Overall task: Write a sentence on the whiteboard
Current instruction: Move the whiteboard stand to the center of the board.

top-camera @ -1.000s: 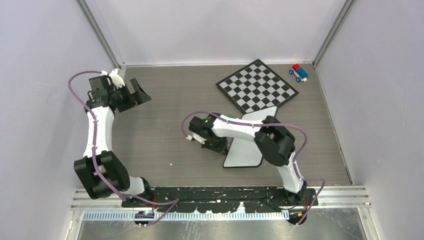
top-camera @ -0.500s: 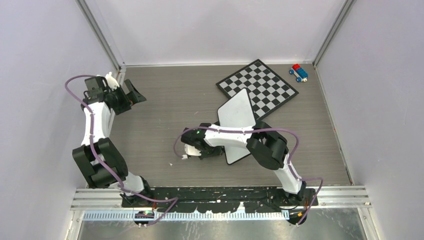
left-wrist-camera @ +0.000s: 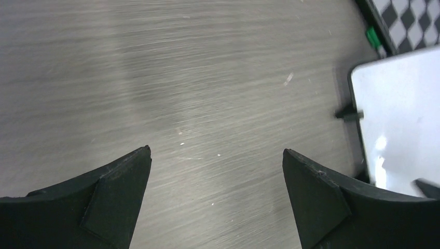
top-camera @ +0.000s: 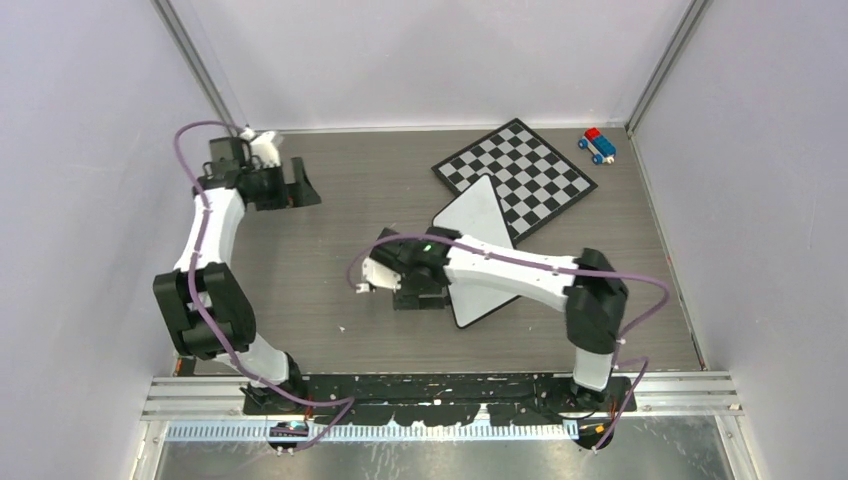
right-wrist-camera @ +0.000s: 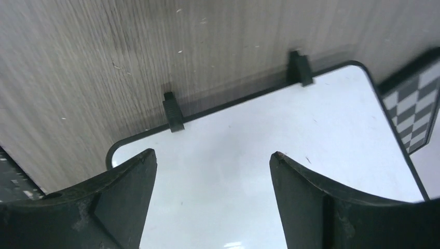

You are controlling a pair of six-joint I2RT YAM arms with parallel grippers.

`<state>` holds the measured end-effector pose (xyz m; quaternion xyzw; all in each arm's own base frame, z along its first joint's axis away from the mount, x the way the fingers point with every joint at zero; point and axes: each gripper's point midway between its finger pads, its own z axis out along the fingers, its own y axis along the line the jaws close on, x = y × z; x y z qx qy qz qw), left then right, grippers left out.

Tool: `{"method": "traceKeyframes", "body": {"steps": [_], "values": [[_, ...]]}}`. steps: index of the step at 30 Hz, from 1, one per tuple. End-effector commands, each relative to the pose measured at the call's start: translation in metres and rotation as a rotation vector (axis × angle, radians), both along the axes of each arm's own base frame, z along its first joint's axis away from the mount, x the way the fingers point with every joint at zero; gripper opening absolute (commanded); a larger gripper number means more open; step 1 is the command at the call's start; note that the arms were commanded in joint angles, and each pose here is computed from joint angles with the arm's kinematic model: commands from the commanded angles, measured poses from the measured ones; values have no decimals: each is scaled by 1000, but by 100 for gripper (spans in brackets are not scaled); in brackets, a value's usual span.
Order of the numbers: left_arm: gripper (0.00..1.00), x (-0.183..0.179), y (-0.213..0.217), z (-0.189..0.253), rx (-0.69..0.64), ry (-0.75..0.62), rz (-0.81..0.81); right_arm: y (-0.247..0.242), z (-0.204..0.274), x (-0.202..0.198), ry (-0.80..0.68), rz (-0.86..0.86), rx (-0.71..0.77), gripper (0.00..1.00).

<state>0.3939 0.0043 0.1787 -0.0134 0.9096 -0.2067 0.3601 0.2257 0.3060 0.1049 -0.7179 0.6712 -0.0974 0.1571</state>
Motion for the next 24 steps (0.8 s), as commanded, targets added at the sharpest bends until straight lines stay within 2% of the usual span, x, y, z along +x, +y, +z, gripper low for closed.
{"method": "traceKeyframes", "body": {"steps": [1,3,6,9,11,13,19,24], "values": [[100,0,-51,-7,109,-59,-306,17,97,7,-29,-108,384,85],[95,-3,-80,-22,153,-65,-450,11,126,9,-4,-169,515,86],[83,-7,-121,-38,176,-66,-625,-12,164,15,16,-277,692,88],[73,-11,-156,-45,140,-78,-756,-49,199,26,52,-426,888,89],[69,-14,-179,-52,188,-93,-848,-77,215,38,34,-530,982,89],[67,-18,-201,-60,254,-120,-934,-100,221,45,-10,-608,1014,89],[63,-36,-260,-80,315,-180,-1155,-157,222,60,-67,-823,1097,89],[61,-45,-295,-95,326,-233,-1242,-183,223,65,-89,-919,1148,89]]}}
